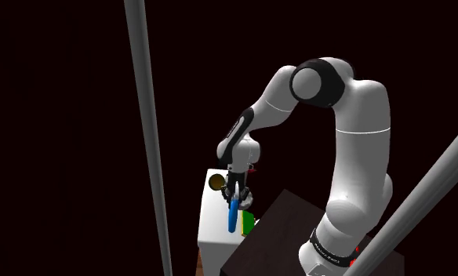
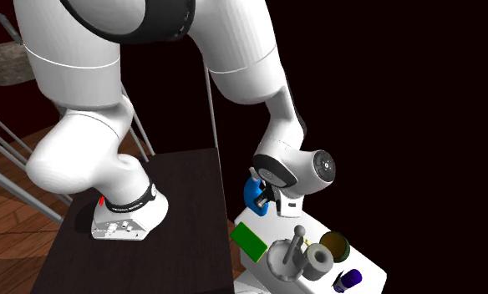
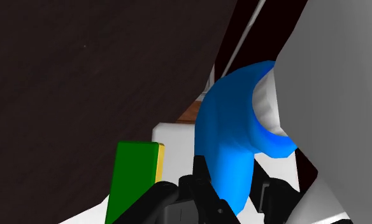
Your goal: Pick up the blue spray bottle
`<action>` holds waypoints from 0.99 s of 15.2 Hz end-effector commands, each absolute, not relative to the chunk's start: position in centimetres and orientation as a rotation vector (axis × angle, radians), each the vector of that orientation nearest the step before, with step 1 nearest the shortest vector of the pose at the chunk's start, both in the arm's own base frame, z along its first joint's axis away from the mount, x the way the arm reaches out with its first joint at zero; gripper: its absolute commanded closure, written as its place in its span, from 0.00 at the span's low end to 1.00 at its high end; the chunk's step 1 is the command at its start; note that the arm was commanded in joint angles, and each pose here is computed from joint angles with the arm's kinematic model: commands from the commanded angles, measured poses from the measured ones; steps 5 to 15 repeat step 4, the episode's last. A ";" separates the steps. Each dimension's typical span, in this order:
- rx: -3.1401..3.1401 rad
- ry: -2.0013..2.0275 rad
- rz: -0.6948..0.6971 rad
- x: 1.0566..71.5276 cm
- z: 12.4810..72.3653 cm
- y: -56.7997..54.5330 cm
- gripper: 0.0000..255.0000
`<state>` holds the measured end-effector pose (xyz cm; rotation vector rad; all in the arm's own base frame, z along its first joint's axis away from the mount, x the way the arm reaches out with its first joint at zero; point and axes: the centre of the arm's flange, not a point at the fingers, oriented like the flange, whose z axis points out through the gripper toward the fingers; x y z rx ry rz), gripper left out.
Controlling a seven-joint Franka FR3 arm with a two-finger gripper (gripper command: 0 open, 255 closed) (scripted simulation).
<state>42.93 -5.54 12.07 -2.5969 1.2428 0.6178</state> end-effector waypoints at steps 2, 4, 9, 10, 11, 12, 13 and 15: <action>-2.597 1.243 0.618 42.9 13.7 -5.5 1.00; -2.597 1.243 0.618 42.9 13.8 -5.5 1.00; -2.597 1.243 0.618 42.9 13.8 -5.5 1.00; -2.597 1.243 0.618 42.9 13.8 -5.5 1.00; -2.597 1.243 0.618 42.9 13.8 -5.5 1.00; -2.597 1.243 0.618 42.9 13.8 -5.5 1.00; -2.597 1.243 0.618 42.9 13.8 -5.5 1.00; -2.597 1.243 0.618 42.9 13.8 -5.5 1.00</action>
